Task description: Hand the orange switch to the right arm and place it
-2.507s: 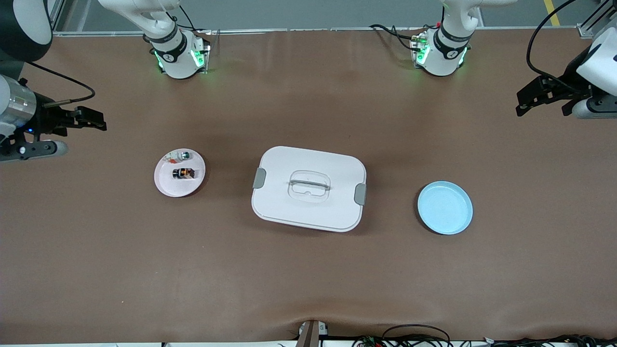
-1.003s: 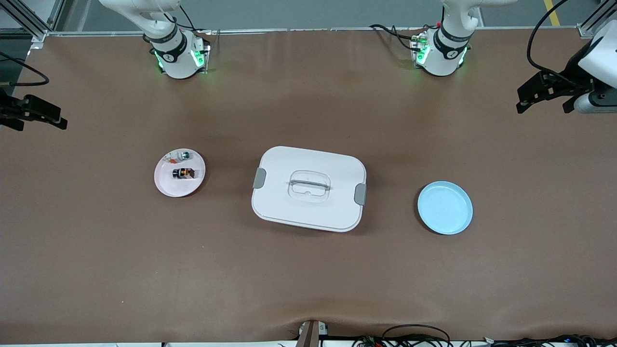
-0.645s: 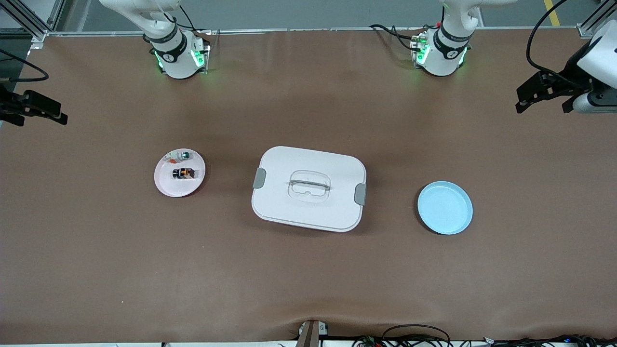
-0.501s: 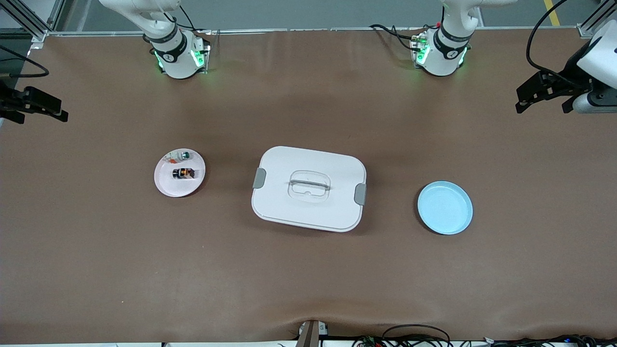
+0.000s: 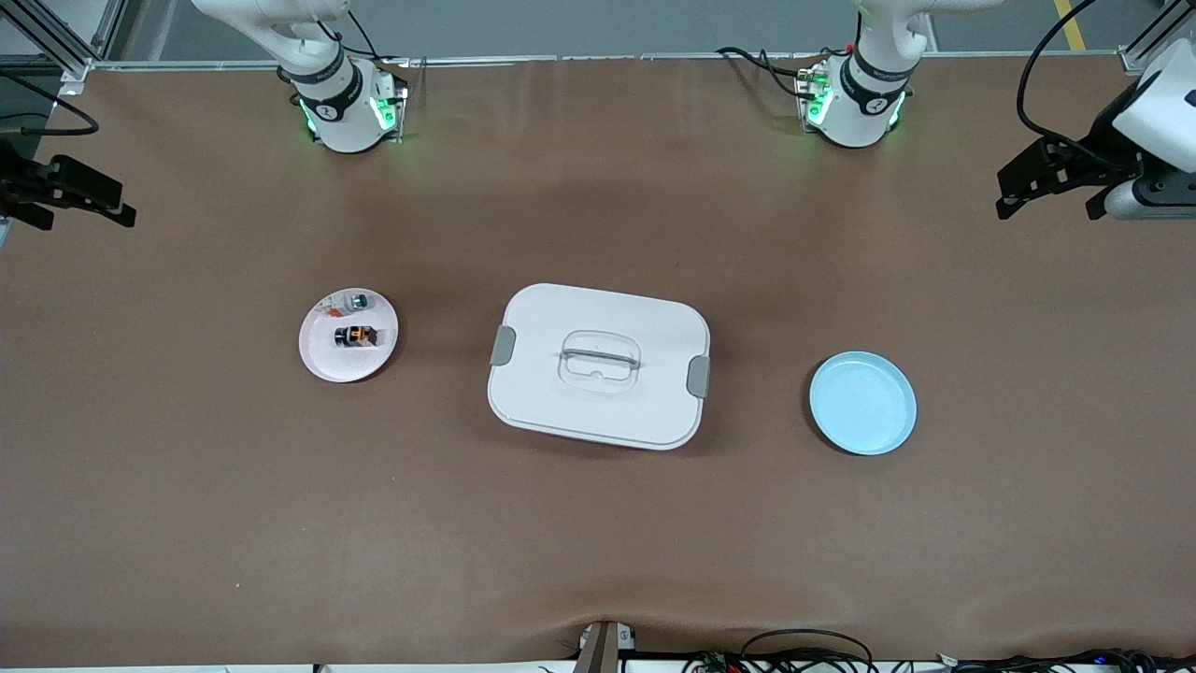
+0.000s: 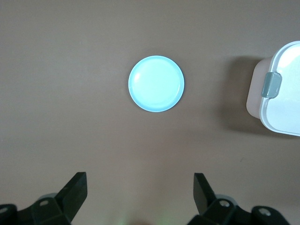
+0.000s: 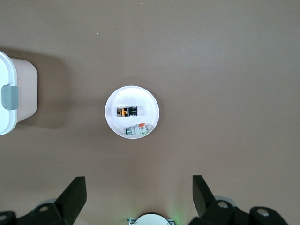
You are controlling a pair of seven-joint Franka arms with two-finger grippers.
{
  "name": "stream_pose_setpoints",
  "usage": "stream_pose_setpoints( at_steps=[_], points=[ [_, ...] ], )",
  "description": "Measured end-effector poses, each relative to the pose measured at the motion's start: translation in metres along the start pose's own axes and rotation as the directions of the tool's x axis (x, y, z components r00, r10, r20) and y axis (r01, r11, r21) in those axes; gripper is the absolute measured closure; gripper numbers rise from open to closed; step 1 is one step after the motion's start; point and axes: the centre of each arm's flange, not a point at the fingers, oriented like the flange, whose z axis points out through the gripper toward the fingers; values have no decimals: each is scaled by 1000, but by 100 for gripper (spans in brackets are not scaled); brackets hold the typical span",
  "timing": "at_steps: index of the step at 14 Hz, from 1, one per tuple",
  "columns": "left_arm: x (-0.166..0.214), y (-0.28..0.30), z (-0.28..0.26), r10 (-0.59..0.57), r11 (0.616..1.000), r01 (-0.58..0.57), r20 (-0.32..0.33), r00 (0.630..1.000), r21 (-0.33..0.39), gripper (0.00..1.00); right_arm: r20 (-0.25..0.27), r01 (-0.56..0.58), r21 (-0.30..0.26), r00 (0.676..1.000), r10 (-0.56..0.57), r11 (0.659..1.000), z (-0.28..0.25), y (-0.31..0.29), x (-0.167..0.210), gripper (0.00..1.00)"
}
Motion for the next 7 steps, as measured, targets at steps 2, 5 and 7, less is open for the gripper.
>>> stream_pose_setpoints(
  at_steps=[2,5,7],
  points=[
    [0,0,0,0,1000,0,0,1000,0,0,0,-3,5,1000,3,1000,5,0,-5,0],
    [0,-1,0,-1,1000,1,-1,1000,0,0,0,-7,7,1000,7,1000,8,-1,-11,0],
    [0,-2,-2,-4,1000,4,-5,1000,0,0,-1,-8,8,1000,8,1000,8,-1,-12,0]
  ],
)
